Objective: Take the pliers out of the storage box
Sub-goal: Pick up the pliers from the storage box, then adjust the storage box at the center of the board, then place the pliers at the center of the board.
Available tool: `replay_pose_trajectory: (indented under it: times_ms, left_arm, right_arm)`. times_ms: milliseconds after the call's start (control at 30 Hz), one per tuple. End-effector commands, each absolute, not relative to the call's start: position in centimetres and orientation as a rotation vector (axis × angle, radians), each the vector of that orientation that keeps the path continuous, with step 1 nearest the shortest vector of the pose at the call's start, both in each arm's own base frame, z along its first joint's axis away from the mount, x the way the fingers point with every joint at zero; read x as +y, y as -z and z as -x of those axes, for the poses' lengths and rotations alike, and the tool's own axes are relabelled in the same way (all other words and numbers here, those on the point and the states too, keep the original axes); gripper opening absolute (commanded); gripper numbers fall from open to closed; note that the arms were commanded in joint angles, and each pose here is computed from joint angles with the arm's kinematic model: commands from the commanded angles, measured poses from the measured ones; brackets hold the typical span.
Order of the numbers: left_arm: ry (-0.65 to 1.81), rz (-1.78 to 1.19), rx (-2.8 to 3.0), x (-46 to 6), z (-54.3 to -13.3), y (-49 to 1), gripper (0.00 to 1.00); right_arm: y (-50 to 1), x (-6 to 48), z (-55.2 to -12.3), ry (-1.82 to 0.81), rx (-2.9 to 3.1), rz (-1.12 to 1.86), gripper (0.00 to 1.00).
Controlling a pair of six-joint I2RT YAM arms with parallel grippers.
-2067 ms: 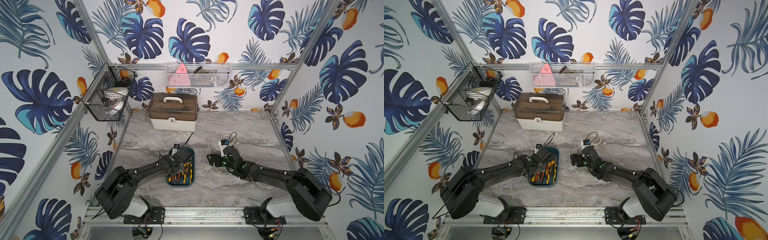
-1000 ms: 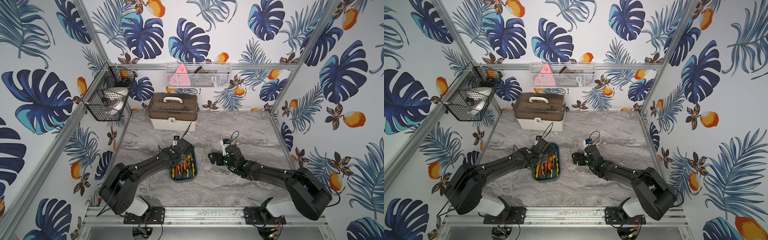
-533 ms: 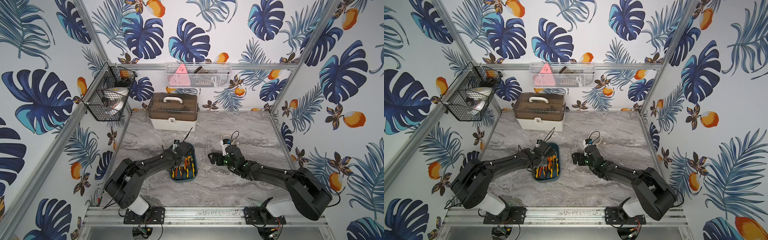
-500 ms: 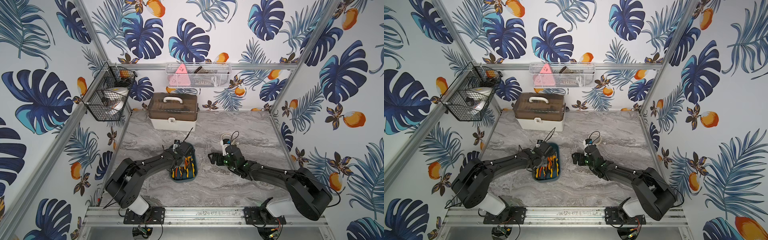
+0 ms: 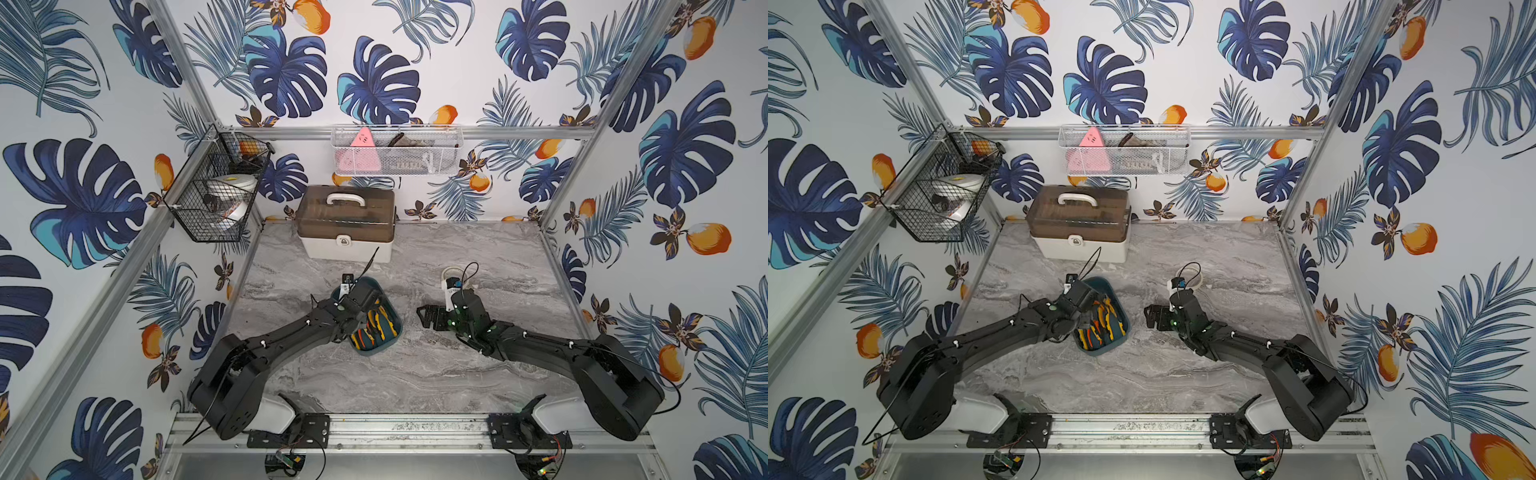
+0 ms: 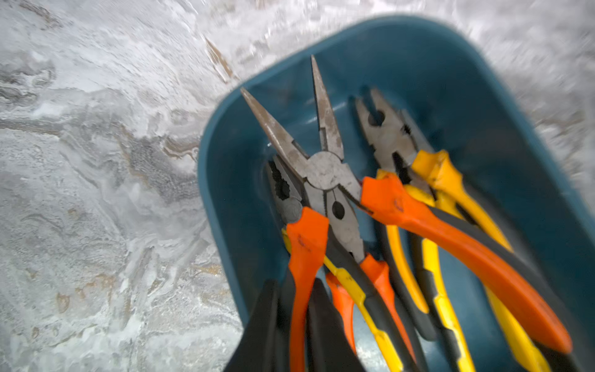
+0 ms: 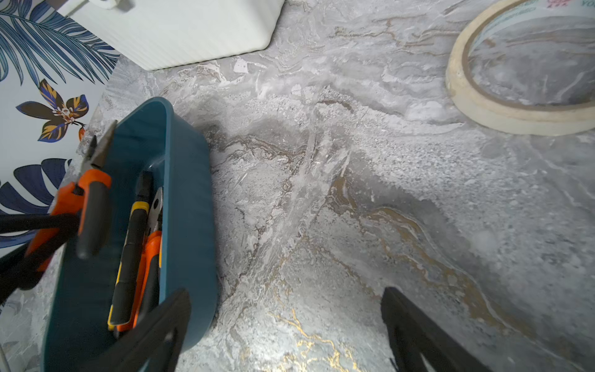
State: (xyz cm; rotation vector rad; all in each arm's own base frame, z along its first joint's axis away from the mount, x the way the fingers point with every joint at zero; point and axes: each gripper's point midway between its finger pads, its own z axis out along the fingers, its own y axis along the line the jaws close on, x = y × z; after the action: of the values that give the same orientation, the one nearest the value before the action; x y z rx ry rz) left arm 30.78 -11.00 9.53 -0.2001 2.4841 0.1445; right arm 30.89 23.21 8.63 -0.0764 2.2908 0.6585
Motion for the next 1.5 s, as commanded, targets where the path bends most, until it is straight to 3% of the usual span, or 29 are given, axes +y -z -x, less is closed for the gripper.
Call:
replay_pose_trajectory:
  times_ms: [0, 200, 333, 733, 933, 1133, 1467]
  left_arm:
    - [0.027, 0.272, 2.365, -12.1, -31.8, -11.7, 0.0]
    - [0.436, 0.247, 2.176, -16.6, -33.2, -15.3, 0.0]
    - [0.505, 0.235, 2.147, -17.6, -33.6, -15.7, 0.0]
    - [0.541, 0.275, 1.898, -14.5, -31.7, -17.5, 0.0]
    - [0.648, 0.022, 1.934, -18.1, -30.9, -16.3, 0.0]
    - [0.73, -0.144, 1.977, -21.3, -30.6, -15.9, 0.0]
    - [0.763, -0.293, 2.009, -24.3, -29.7, -15.2, 0.0]
  right_arm:
    - [-10.0, 24.0, -30.7, -0.735, 2.251, 0.081, 0.95]
    - [-11.7, 29.1, -27.9, -1.186, 2.224, 0.085, 0.93]
    - [-11.6, 32.8, -25.9, -1.32, 2.224, 0.163, 0.91]
    - [-9.4, 39.9, -18.9, -1.45, 2.306, 0.41, 0.86]
    - [-8.4, 36.0, -18.8, -1.298, 2.364, 0.308, 0.84]
    - [-11.9, 30.6, -20.9, -1.051, 2.348, 0.262, 0.8]
    - [-19.1, 30.4, -25.3, -1.25, 2.209, 0.218, 0.8]
